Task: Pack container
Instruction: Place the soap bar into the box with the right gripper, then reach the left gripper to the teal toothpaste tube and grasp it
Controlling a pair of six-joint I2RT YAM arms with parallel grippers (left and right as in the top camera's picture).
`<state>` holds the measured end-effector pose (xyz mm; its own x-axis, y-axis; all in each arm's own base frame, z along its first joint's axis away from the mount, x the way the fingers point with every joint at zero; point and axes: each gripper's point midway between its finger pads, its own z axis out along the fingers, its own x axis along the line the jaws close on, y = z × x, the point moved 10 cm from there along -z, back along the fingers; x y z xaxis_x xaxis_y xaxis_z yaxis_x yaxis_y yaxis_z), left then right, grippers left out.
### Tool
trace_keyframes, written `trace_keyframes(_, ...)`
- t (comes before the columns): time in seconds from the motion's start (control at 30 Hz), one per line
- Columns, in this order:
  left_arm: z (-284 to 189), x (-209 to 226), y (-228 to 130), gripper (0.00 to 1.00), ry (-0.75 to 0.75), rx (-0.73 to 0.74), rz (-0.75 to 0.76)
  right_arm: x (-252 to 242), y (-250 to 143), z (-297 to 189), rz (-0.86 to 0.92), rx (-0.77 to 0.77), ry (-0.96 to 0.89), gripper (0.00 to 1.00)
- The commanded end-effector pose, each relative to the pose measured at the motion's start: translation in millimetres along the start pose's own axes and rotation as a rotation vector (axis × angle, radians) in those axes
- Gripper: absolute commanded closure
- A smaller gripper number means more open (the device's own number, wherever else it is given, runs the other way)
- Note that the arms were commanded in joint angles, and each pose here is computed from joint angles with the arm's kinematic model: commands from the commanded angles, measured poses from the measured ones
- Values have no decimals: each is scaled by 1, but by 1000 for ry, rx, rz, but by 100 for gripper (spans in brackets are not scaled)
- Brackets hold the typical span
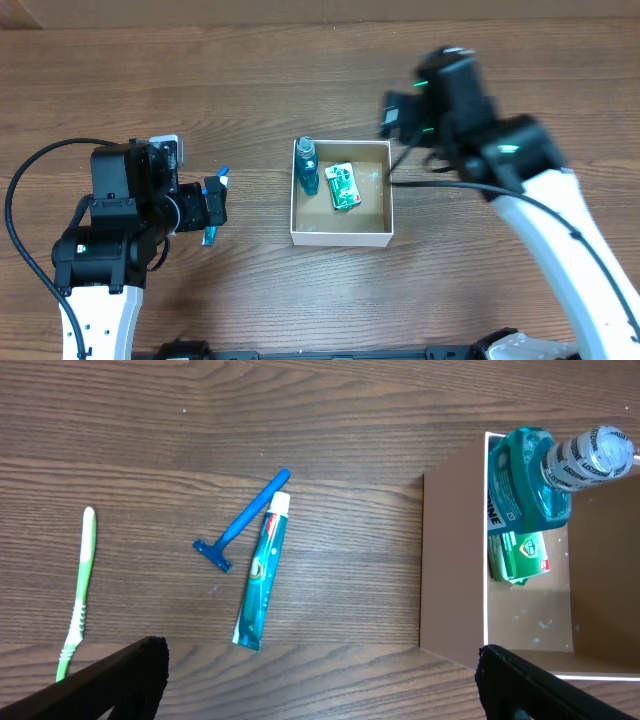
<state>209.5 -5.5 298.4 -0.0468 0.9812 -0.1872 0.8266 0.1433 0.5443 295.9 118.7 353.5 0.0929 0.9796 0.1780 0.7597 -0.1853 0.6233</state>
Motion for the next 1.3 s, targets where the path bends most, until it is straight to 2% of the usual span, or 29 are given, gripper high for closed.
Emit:
trace_keyframes(0.0,-4,3,4,0,28,-19,-15,-52,7,15,111,70,-153,0)
trace_keyframes(0.1,-6,8,1,0,97,7,-11,-89,1,17,200,167,-186,0)
trace_keyframes(0.23,-11,8,8,0,126,64,-17,-122,-15,20,236,231,-254,0)
trace_keyframes(0.43,20,11,29,0,159,185,22,-154,-55,35,390,345,-348,0)
trace_keyframes(0.6,62,17,38,0,152,276,119,-159,-76,48,402,420,-356,0)
trace_keyframes(0.77,116,23,47,0,139,326,160,-157,-75,50,392,417,-321,0)
trace_keyframes(0.9,153,24,35,1,127,460,105,-157,-75,50,392,414,-317,0)
trace_keyframes(1.0,169,12,24,4,83,535,126,-157,-74,51,392,409,-315,0)
trace_keyframes(1.1,186,-1,13,2,73,602,170,-157,-74,50,392,412,-317,0)
trace_keyframes(1.27,212,1,-1,0,88,691,144,-157,-75,50,384,421,-317,0)
